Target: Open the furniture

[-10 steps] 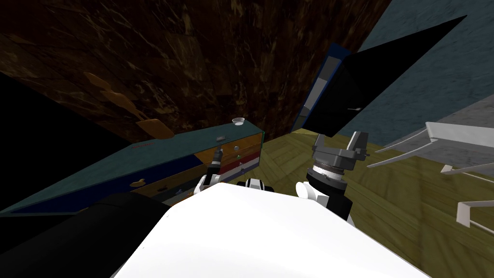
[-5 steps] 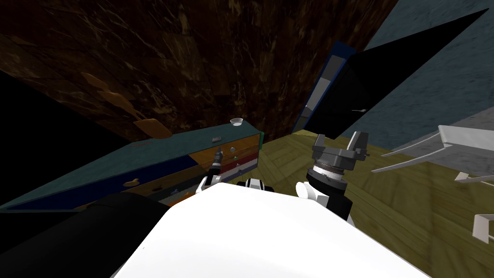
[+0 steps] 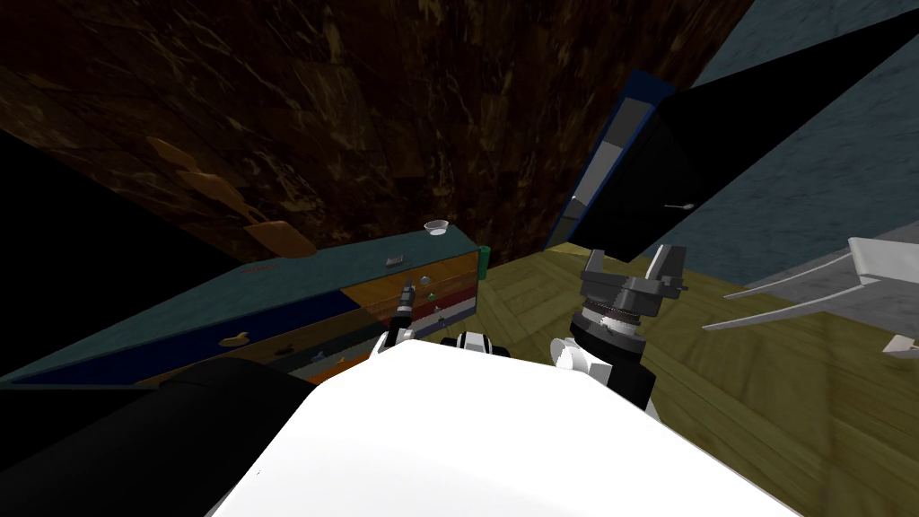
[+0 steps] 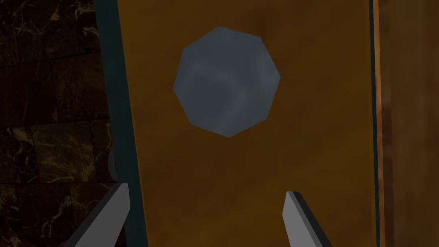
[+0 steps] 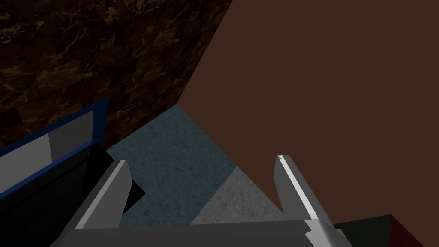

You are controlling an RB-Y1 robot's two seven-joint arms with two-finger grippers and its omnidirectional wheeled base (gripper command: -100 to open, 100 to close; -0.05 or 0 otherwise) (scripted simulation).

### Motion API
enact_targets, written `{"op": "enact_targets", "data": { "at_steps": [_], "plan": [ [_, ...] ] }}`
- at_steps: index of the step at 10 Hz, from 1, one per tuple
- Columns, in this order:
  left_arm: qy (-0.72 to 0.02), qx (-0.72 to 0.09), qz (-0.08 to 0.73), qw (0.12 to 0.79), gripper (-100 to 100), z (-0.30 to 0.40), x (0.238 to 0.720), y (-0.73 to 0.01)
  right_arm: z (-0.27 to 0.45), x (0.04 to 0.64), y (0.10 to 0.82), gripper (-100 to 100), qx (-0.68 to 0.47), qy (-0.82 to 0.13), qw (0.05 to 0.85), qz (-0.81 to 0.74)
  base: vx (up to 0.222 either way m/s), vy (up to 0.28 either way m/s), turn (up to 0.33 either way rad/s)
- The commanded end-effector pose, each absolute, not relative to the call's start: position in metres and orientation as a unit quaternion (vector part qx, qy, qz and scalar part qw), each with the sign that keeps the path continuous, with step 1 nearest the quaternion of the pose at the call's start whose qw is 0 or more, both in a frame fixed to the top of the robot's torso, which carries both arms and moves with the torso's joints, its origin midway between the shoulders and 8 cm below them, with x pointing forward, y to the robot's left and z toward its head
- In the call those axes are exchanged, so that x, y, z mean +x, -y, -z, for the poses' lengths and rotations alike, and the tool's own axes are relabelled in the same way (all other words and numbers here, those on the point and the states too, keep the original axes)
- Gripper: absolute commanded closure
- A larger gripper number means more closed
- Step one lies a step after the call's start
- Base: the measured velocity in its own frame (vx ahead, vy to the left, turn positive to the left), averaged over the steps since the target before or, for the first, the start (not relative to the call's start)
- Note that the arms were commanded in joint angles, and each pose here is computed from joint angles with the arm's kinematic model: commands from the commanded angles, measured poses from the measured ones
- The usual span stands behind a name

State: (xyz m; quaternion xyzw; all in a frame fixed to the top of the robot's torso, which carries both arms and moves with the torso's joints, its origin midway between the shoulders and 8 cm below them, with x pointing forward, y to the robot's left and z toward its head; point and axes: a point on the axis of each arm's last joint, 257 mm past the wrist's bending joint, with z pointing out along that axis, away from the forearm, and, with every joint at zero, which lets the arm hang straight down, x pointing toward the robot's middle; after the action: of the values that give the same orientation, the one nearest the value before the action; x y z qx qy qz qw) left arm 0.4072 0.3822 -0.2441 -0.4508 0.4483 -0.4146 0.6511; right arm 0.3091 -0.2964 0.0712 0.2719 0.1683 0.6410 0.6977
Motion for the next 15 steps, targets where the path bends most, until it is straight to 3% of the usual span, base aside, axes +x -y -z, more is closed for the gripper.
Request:
{"op": "enact_targets", "data": {
  "at_steps": [1, 7, 8, 15],
  "plan": [
    [-0.437, -0.476, 0.415, 0.641, -100, 0.263, 0.406, -0.38, -0.071, 0.309, 0.296, 0, 0.272, -0.168, 0.698, -0.641, 0.047, -0.078, 0.033],
    [-0.421, -0.499, 0.418, 0.631, -100, 0.272, 0.408, -0.374, -0.071, 0.309, 0.296, 0, 0.272, -0.168, 0.698, -0.641, 0.028, -0.028, 0.009],
    [-0.422, -0.5, 0.418, 0.631, 100, 0.272, 0.409, -0.375, -0.071, 0.309, 0.296, 0, 0.272, -0.168, 0.698, -0.641, 0.005, 0.003, 0.006],
    [-0.424, -0.497, 0.42, 0.63, 100, 0.267, 0.405, -0.37, -0.071, 0.309, 0.296, 0, 0.272, -0.168, 0.698, -0.641, -0.131, -0.071, 0.01]
  ]
}}
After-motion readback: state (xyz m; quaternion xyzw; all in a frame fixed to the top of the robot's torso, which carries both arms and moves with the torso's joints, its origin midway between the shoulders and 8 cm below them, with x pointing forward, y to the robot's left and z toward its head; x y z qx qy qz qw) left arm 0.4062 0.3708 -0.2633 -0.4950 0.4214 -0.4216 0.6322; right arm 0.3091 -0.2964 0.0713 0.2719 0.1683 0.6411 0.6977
